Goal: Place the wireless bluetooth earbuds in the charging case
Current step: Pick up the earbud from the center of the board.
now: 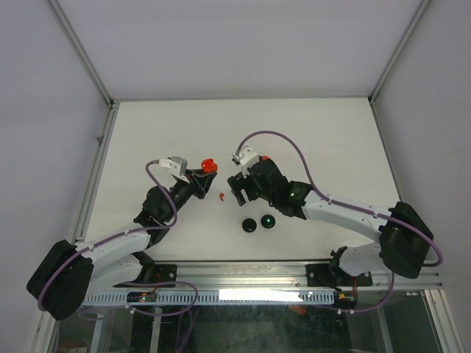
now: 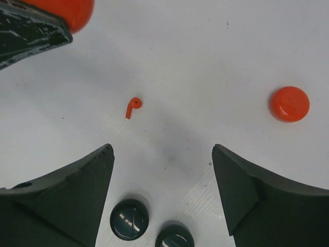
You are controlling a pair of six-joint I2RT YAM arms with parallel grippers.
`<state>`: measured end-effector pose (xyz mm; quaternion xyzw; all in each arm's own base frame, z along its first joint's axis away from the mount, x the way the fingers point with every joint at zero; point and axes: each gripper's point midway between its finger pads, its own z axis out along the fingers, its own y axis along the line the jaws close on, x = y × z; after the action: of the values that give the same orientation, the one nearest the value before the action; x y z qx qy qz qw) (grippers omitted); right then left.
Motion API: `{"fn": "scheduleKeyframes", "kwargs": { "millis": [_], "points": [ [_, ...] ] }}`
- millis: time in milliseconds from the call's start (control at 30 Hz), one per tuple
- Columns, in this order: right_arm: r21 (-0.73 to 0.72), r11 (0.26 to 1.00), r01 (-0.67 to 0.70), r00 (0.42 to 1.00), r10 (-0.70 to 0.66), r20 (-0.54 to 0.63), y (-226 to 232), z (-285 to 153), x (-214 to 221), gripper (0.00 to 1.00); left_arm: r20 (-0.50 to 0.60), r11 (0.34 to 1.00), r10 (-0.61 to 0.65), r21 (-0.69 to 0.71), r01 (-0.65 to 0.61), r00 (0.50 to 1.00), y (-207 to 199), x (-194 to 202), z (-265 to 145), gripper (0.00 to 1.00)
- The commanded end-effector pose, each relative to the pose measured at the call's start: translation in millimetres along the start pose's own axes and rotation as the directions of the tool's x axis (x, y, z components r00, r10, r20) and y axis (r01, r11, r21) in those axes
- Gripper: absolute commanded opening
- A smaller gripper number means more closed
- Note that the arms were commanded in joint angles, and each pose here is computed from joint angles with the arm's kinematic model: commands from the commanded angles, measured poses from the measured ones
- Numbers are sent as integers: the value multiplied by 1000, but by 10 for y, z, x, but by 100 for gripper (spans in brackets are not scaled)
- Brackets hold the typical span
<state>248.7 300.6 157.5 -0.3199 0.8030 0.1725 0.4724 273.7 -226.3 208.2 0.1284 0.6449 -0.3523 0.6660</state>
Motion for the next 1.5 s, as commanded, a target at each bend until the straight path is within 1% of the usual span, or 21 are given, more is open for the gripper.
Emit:
{"fn": "scheduleKeyframes", "kwargs": {
  "millis": [0,167,300,333,600,733,1100,1300,1400,1467],
  "points": [
    [-8,992,-123,992,123,14,116,214,-199,79,-1,965,-52,-256,50,999,506,96,-157,0],
    [-3,978,-209,974,208,-90,263,517,9,71,12,924,-87,-372,85,996,759,151,-303,0],
    [23,975,-219,966,220,-136,357,709,107,67,31,896,-94,-434,98,995,888,151,-395,0],
    [38,977,-209,962,213,-171,421,838,196,65,47,889,-96,-446,107,994,919,137,-430,0],
    [87,981,-175,955,190,-227,509,1098,404,56,63,893,-86,-437,105,994,918,115,-467,0],
    [127,980,-155,951,183,-250,487,1161,509,52,61,896,-83,-433,101,995,914,116,-467,0],
    [146,981,-131,938,170,-302,495,1290,786,43,60,904,-85,-414,102,995,879,114,-455,0],
    [158,981,-116,934,162,-319,464,1287,857,34,54,910,-88,-401,103,995,855,122,-433,0],
    [175,980,-96,932,150,-329,386,1223,869,28,50,916,-89,-388,101,995,832,128,-415,0],
    [180,980,-86,930,144,-339,312,1157,889,27,47,922,-87,-375,98,995,812,127,-401,0]
  ]
}}
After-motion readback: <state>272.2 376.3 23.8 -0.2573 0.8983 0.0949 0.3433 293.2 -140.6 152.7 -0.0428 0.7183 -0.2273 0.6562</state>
